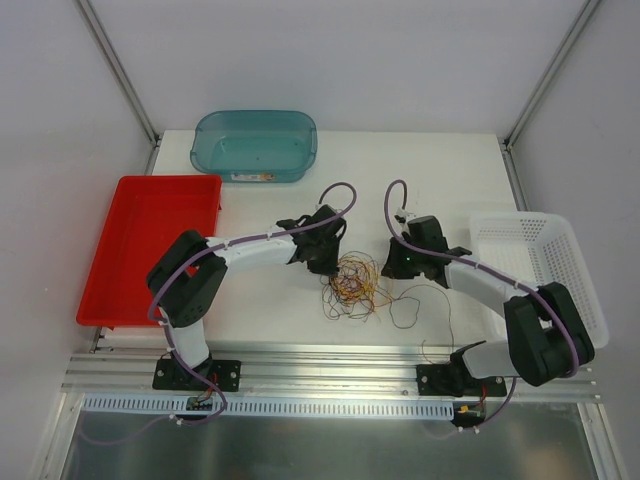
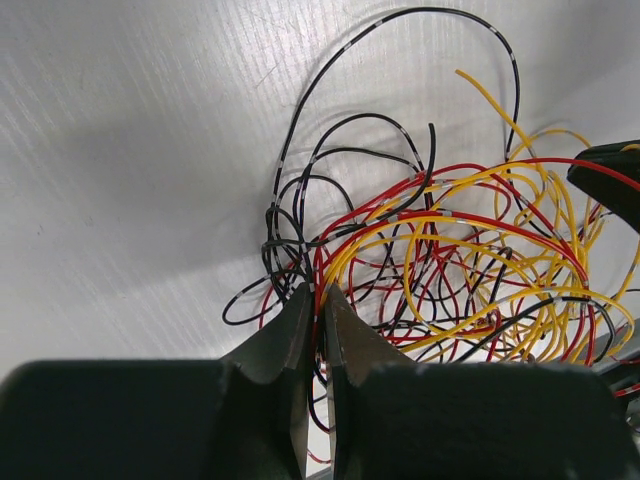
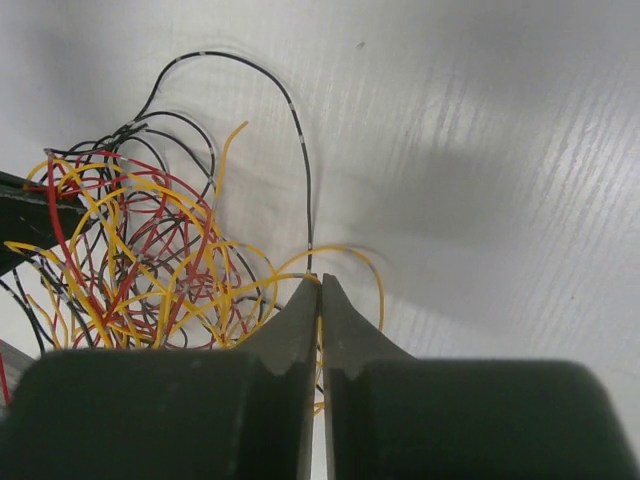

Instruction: Untangle the cables

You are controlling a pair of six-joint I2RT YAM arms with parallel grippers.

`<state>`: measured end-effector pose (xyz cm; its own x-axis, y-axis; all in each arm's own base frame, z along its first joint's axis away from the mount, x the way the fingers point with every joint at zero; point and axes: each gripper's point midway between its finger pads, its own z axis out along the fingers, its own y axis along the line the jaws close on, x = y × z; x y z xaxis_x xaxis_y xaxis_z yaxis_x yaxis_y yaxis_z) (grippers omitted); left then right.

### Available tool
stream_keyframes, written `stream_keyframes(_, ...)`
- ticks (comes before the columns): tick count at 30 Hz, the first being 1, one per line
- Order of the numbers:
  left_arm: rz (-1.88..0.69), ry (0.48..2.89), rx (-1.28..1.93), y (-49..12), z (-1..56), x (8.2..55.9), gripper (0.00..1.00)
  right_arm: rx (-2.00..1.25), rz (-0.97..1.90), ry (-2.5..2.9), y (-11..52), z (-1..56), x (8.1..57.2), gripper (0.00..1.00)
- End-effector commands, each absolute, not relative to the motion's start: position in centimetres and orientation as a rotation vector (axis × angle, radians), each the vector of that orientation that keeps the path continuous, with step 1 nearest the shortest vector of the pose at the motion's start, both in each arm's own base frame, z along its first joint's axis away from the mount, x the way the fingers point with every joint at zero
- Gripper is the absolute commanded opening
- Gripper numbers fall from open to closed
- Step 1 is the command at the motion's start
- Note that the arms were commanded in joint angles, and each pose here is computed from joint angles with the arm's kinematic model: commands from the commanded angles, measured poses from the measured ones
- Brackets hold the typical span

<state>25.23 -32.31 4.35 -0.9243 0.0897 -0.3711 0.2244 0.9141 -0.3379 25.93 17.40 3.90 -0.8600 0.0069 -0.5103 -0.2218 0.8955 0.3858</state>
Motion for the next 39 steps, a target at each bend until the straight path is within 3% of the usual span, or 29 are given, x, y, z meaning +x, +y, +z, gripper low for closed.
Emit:
stream_keyframes(1,-0.504,2.684,0.215,-30.7,6.3,25.9,0.0,-0.18,0.56,2.459,17.2,6.2,27.5,0.01)
stream_keyframes(6,-0.367,2.708,0.089,-25.7,5.9,27.2,0.0,-0.188,0.399,2.4,14.8,11.1,27.9,0.01)
stream_keyframes(13,-0.242,2.705,-0.049,-18.8,5.7,27.8,0.0,-0.062,0.185,2.097,8.7,28.0,28.5,0.01)
stream_keyframes(19,-0.157,2.698,-0.09,-15.7,5.9,27.9,0.0,-0.047,0.243,1.859,7.3,39.4,26.9,0.01)
stream_keyframes(39,0.106,2.734,-0.13,-10.1,4.2,27.2,0.0,-0.025,0.284,1.342,5.3,60.7,23.5,0.01)
